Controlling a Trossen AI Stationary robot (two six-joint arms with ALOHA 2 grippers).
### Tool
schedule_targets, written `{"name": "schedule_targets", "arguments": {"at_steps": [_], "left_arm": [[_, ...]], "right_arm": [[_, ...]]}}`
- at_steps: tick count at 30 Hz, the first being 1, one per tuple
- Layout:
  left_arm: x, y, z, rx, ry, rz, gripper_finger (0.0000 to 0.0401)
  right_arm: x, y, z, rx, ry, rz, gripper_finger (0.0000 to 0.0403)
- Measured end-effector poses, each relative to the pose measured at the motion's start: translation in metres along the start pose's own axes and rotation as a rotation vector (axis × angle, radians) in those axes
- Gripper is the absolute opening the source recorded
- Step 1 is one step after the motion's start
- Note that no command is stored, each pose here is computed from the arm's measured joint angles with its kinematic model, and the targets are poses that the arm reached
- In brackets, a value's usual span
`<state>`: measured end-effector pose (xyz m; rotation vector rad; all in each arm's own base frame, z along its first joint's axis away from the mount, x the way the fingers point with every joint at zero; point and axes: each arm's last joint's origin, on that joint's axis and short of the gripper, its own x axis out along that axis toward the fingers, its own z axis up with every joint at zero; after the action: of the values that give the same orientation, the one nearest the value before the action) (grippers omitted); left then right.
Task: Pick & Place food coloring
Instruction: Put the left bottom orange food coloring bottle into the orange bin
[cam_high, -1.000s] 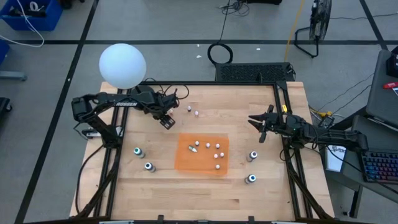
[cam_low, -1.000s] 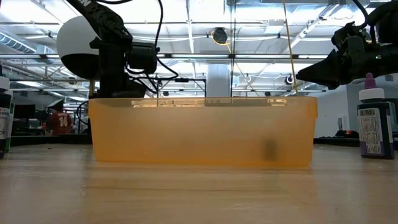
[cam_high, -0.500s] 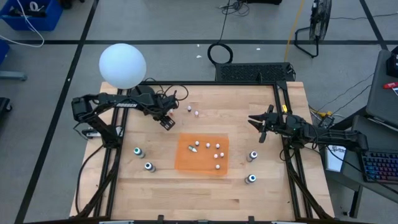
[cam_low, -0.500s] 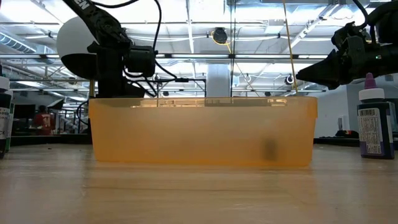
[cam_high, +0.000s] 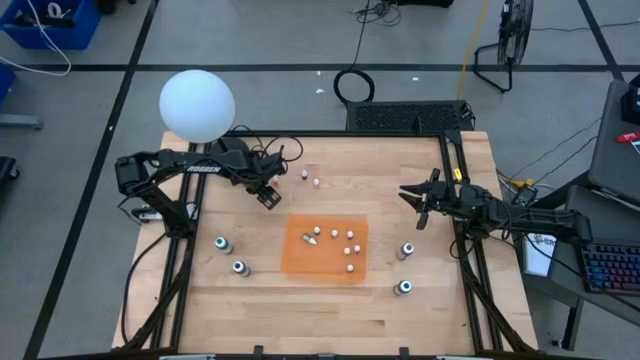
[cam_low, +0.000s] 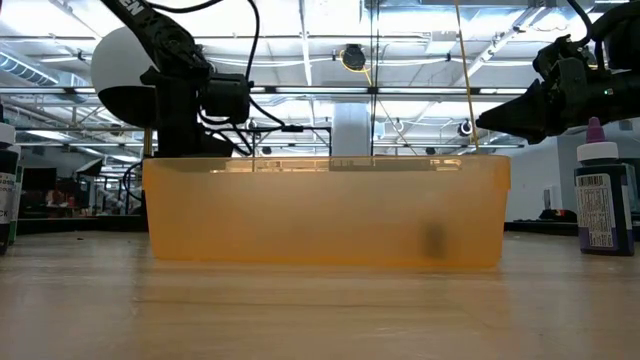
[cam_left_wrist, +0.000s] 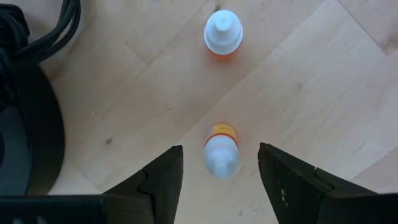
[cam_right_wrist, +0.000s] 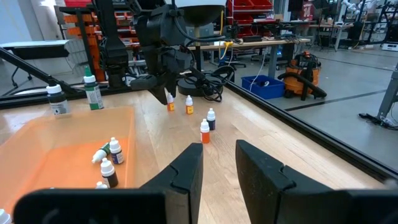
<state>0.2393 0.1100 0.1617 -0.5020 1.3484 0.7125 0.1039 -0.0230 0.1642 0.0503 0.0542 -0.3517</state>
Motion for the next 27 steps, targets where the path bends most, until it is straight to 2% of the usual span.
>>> {"name": "schedule_targets", "arguments": {"at_steps": [3,12,17,20,27], "left_arm": [[0.000,0.000,0.000,0.000,-0.001,0.000,0.0179],[0.000,0.000,0.000,0.015,-0.002,-0.004,0.0060],[-0.003,0.000,0.000,0.017,0.000,-0.004,0.0055],[-0.015,-0.005,0.002,0.019,0.002,-0.032,0.0055],[-0.061,-0.045,0.007,0.146,-0.059,-0.137,0.0055]], "right_arm": [[0.000,0.000,0.000,0.000,0.000,0.000,0.0084],[0.000,0.000,0.000,0.000,0.000,0.000,0.0084],[0.000,0.000,0.000,0.000,0.000,0.000,0.0084],[0.000,0.000,0.000,0.000,0.000,0.000,0.0084],[0.000,0.000,0.000,0.000,0.000,0.000,0.0084]]}}
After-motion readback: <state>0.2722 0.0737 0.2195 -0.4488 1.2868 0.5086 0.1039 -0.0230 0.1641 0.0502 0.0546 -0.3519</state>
